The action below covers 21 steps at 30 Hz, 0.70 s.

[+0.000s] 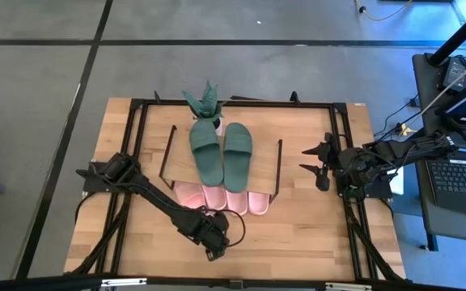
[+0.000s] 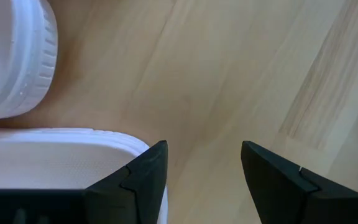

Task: Pick and place slides into the shelf
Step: Put the pink slide under the shelf

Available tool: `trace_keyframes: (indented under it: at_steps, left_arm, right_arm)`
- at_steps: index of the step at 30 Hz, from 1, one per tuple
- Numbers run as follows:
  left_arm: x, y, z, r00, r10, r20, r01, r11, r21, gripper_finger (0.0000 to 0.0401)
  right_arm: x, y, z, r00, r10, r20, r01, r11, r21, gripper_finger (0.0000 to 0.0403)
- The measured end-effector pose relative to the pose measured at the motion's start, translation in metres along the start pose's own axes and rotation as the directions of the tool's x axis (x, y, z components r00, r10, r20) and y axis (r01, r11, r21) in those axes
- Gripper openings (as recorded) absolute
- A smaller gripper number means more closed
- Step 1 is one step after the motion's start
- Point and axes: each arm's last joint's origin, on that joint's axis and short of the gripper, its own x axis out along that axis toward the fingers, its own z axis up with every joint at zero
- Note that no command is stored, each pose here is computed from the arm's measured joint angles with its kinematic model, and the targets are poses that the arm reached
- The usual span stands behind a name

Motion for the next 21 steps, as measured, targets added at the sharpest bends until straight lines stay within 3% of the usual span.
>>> trace_keyframes:
  at_steps: [16,21]
  left_arm:
    - [-0.002,0.013,-0.012,0.983,0.131,-0.127,-0.124,0.99,0.059,0.0196]
    - [-0.004,0.025,-0.019,0.95,0.246,-0.192,-0.232,0.968,0.093,0.0196]
  right_arm:
    - [0.0,0.001,0.003,1.0,0.006,0.031,-0.006,1.0,0.017,0.022]
    - [0.0,0.001,0.004,0.999,0.006,0.035,-0.007,1.0,0.019,0.022]
